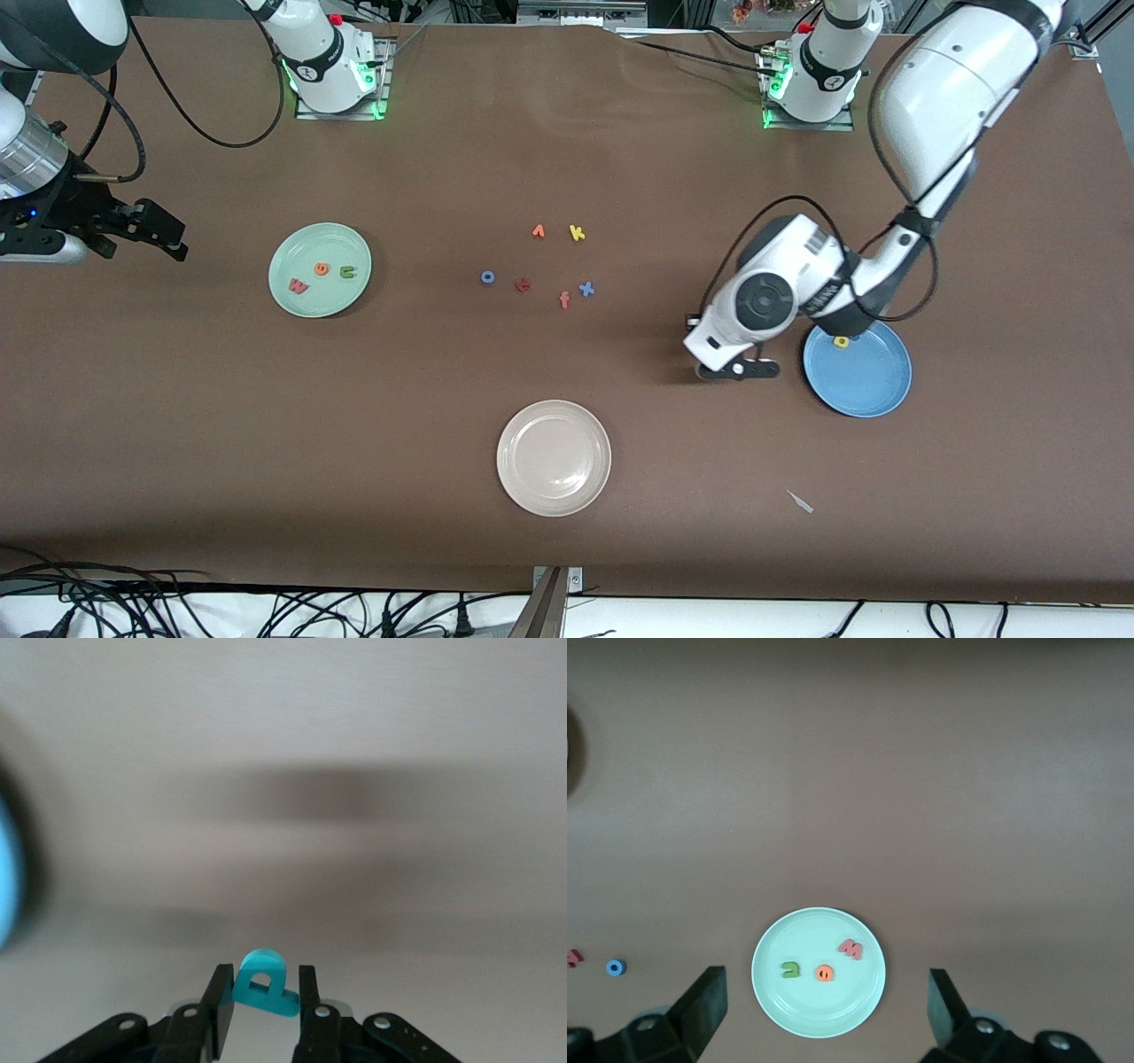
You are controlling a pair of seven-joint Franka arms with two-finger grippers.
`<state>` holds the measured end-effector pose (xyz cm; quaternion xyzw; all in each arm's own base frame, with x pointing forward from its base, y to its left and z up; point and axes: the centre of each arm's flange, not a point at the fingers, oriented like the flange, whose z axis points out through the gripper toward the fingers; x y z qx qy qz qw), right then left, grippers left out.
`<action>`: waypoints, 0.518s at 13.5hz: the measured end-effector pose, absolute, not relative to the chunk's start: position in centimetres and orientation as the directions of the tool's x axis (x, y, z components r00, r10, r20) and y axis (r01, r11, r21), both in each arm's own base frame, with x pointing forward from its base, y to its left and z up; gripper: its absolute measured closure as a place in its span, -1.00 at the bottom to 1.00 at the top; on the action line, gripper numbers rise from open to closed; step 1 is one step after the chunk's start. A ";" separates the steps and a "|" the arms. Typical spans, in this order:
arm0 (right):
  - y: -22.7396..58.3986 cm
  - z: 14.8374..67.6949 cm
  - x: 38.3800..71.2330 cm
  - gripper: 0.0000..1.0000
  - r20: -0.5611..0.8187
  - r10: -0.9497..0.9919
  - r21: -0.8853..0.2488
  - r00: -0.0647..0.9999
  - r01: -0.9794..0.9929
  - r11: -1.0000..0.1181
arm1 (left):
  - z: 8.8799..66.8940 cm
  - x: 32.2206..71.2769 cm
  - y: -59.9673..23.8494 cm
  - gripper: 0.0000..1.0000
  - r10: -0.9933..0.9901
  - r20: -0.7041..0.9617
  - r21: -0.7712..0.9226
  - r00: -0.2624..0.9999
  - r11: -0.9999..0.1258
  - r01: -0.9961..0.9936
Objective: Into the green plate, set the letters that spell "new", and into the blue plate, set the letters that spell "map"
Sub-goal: 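Carry the cyan P to the blue plate and open the left gripper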
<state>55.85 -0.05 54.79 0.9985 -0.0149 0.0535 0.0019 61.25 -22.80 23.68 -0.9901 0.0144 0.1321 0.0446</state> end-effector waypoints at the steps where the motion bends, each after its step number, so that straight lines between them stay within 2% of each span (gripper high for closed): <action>1: 0.0 54.8 55.8 -1.00 0.107 -0.030 0.002 0.994 -0.030 -1.000 | 23.7 61.9 -20.4 0.33 -0.056 -0.283 -0.074 0.958 -0.994 -0.079; 7: 0.1 54.7 55.8 -1.00 0.107 -0.027 0.002 0.994 -0.027 -1.000 | 23.0 64.1 -7.1 0.33 -0.268 -0.345 0.028 0.900 -0.961 -0.275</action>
